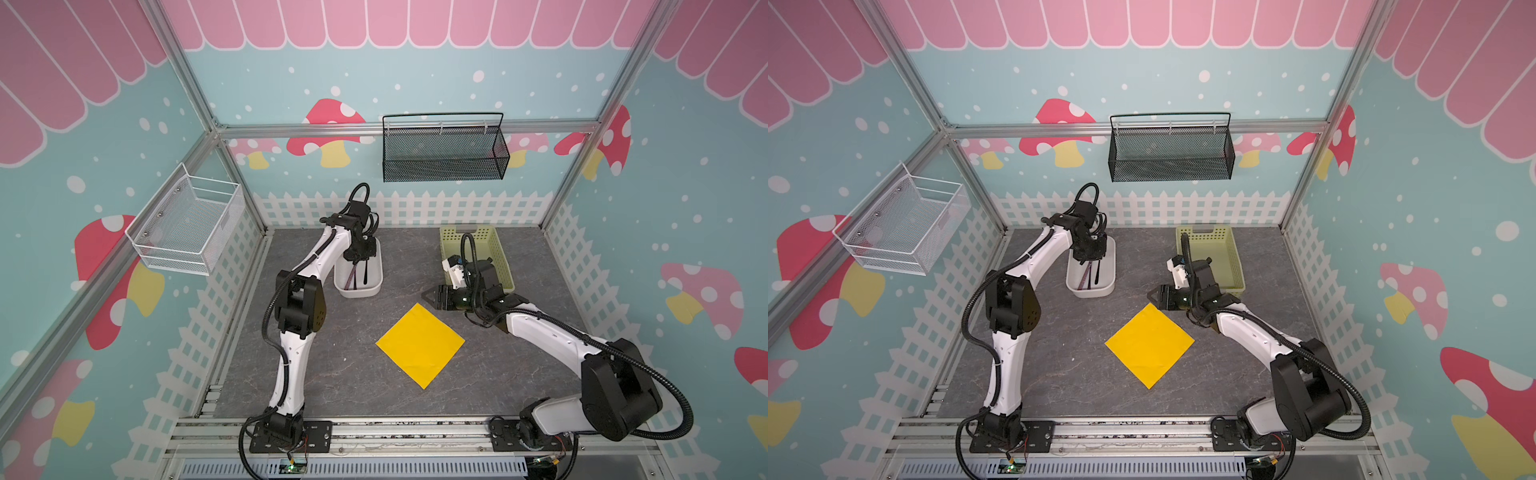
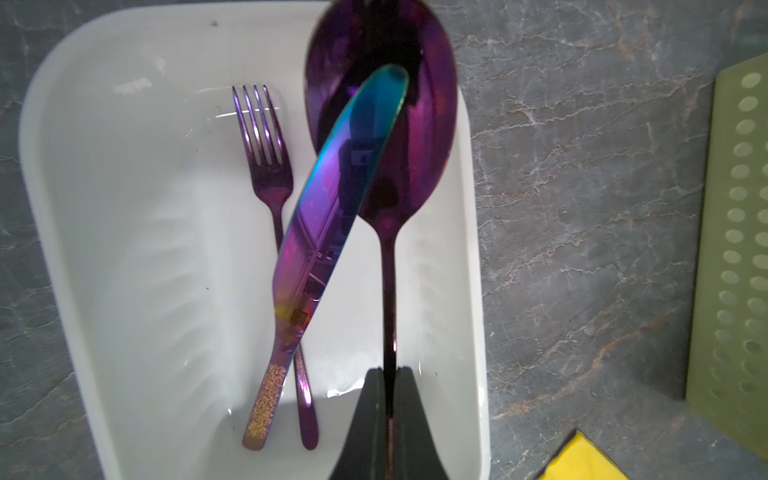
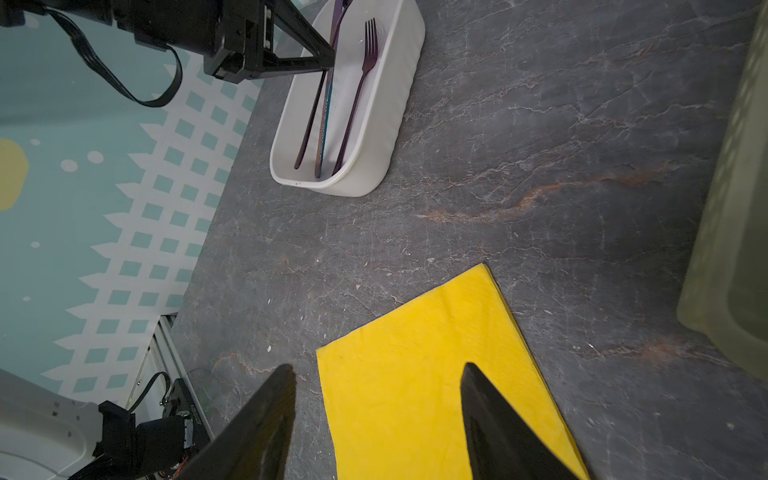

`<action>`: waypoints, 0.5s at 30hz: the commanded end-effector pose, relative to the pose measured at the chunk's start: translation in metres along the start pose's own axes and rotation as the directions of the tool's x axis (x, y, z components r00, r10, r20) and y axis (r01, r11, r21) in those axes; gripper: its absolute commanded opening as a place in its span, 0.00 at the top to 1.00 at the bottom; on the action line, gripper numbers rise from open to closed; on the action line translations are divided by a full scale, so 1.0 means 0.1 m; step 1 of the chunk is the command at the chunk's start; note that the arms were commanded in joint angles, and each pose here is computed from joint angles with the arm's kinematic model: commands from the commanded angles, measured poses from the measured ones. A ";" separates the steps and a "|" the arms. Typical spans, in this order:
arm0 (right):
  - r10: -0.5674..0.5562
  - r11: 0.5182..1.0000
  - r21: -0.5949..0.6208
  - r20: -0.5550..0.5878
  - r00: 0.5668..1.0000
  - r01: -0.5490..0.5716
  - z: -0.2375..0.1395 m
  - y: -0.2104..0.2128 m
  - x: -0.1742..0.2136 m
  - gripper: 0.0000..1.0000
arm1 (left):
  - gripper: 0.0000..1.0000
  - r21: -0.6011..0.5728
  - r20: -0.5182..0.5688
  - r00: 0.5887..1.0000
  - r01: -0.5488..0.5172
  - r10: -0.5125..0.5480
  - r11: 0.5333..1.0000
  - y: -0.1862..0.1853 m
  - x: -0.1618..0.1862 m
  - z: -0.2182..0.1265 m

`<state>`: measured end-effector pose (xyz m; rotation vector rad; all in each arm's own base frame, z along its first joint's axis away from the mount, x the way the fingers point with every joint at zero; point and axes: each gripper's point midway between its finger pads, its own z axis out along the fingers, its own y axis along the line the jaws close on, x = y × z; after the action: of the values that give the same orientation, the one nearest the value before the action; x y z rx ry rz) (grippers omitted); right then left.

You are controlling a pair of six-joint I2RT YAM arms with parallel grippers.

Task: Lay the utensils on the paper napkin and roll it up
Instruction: 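Carry the purple spoon with the left gripper out of the tub toward the napkin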

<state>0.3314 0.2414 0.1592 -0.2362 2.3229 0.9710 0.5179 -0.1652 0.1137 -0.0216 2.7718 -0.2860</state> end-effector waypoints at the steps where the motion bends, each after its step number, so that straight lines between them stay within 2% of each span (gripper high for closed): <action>1: -0.019 1.000 0.003 0.021 1.000 0.019 -0.01 0.02 -0.11 0.35 | 1.00 0.088 0.071 0.997 -0.022 0.016 0.996 -0.17 -0.17 -0.35; 15: -0.031 0.998 0.051 0.073 0.997 0.027 -0.18 -0.01 -0.16 0.37 | 1.00 0.131 0.121 0.992 -0.041 0.025 0.991 -0.33 -0.17 -0.73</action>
<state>0.3368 0.2336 0.1723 -0.2105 2.2817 0.9192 0.5108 -0.1784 0.1661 0.0146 2.6847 -0.4151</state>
